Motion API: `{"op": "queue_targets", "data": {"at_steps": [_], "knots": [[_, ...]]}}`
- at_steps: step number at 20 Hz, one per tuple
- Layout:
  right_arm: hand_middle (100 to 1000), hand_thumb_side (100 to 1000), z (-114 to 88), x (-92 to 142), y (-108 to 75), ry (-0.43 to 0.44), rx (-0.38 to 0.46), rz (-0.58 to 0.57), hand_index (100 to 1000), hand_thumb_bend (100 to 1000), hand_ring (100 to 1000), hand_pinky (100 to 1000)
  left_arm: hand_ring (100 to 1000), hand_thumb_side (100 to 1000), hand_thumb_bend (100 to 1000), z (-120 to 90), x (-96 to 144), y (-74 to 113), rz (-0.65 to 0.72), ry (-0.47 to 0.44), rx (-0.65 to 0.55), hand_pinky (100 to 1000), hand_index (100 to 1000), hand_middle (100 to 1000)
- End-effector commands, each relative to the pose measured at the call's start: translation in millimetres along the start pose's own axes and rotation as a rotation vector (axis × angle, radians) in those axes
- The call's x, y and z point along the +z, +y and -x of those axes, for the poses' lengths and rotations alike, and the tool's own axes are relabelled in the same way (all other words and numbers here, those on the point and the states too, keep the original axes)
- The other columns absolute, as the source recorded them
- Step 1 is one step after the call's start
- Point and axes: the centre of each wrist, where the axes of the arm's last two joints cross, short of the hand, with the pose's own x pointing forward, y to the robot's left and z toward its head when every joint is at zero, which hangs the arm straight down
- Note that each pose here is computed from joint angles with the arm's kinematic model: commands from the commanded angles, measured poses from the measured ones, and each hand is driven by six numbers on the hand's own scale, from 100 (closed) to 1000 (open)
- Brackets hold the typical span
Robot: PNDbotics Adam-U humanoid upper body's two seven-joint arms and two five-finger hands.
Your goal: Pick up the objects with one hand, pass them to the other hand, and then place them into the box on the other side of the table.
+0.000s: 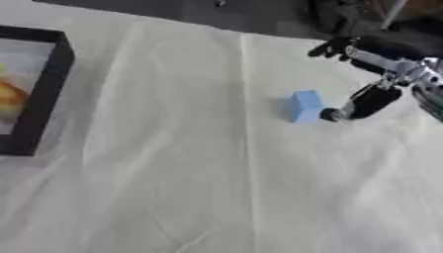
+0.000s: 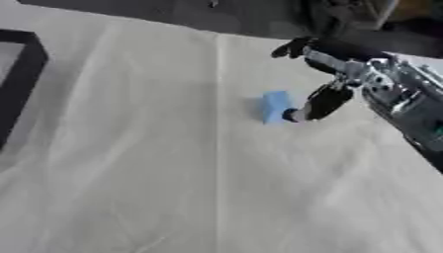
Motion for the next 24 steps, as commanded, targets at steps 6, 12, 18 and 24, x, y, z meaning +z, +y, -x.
{"op": "queue_targets", "data": {"at_steps": [6,12,18,24], "knots": [[898,100,0,3,0.3,0.09,0.061,0.009,890,499,931,918,468,717,517,-10,-4,-1.6,0.006,-0.045,-0.002,1000,857,698],[898,100,8,2,0.3,0.142,0.086,0.001,892,470,932,934,466,718,515,-9,-3,-1.6,-0.005,-0.041,0.0,1000,855,695],[898,100,17,1,0.7,0.198,0.097,-0.007,895,350,932,949,465,719,514,-7,-2,-1.4,-0.014,-0.029,-0.002,1000,853,691],[899,100,28,0,3.7,0.266,0.119,-0.037,897,322,934,970,464,715,510,-7,-2,-0.8,-0.023,-0.027,0.0,1000,853,689]]}}
